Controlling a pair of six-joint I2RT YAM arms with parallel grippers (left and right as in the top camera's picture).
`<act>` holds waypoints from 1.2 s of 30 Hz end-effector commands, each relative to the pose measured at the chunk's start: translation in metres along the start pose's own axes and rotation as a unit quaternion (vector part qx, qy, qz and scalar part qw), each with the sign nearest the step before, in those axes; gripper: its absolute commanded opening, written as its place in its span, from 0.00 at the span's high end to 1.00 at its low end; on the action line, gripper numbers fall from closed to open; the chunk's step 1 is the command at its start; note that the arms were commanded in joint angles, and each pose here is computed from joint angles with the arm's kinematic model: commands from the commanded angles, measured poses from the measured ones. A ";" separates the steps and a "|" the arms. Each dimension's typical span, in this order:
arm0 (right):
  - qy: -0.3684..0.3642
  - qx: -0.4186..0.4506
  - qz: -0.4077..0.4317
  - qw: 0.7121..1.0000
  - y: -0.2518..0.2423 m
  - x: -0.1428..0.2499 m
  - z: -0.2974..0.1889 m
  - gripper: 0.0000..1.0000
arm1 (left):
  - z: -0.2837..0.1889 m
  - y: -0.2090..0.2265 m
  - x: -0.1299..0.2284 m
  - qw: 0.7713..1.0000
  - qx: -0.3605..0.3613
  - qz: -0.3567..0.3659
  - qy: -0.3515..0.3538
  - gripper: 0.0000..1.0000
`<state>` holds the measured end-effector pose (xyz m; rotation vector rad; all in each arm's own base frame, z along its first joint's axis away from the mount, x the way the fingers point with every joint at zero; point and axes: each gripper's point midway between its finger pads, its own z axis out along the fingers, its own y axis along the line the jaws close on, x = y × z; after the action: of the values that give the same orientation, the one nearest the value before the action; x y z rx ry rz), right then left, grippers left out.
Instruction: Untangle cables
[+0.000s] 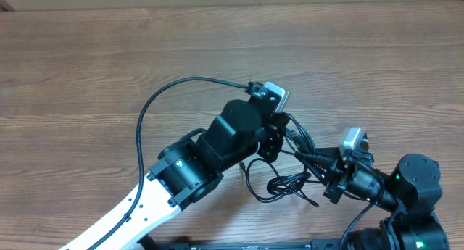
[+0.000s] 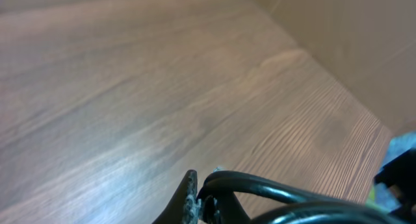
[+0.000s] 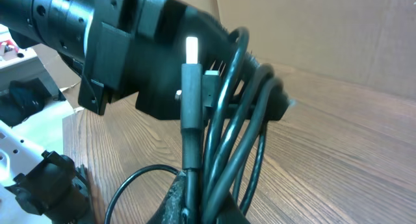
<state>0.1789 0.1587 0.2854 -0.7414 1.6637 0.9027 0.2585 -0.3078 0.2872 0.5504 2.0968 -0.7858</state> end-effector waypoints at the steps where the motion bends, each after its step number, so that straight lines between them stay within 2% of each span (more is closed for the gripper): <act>1: -0.011 -0.016 -0.002 1.000 0.012 -0.007 -0.005 0.87 | -0.009 0.062 -0.013 0.991 -0.127 -0.022 -0.021 0.96; 2: -0.013 0.038 0.042 0.998 -0.007 -0.007 -0.005 0.19 | -0.011 0.067 0.000 0.990 -0.139 -0.023 0.006 0.96; 3: -0.015 0.073 0.070 0.995 -0.019 -0.006 -0.006 0.00 | -0.012 0.071 0.008 0.989 -0.146 -0.034 0.021 0.96; 7: -0.016 0.119 0.108 0.987 -0.035 -0.002 -0.010 0.00 | -0.012 0.066 0.015 0.989 -0.132 -0.054 0.035 0.96; 11: -0.014 0.120 0.110 0.987 -0.035 0.000 -0.010 0.00 | -0.011 0.037 -0.002 0.998 -0.054 -0.016 0.013 0.96; 16: -0.009 0.124 0.113 0.986 -0.036 0.003 -0.010 0.00 | -0.024 0.007 -0.034 0.999 0.019 -0.005 -0.049 0.96; 22: -0.001 0.173 0.128 0.977 -0.052 0.011 -0.015 0.00 | -0.048 -0.008 -0.064 0.992 0.047 0.005 -0.113 0.96; 27: -0.004 0.173 0.142 0.975 -0.052 0.010 -0.015 0.00 | -0.059 -0.033 -0.072 0.985 0.113 0.019 -0.127 0.96; 30: -0.012 0.172 0.165 0.971 -0.052 0.008 -0.015 0.00 | -0.062 -0.041 -0.078 0.981 0.133 0.025 -0.139 0.96; 33: -0.030 0.199 0.224 0.954 -0.061 0.008 -0.018 0.00 | -0.066 -0.046 -0.084 0.977 0.146 0.025 -0.153 0.96; 36: -0.025 0.201 0.229 0.952 -0.064 0.010 -0.017 0.07 | -0.073 -0.065 -0.085 0.968 0.196 0.040 -0.152 0.96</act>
<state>0.2170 0.1137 0.2623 -0.1126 1.9289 0.8341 0.2513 -0.3073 0.3865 0.5828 1.7327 -1.0654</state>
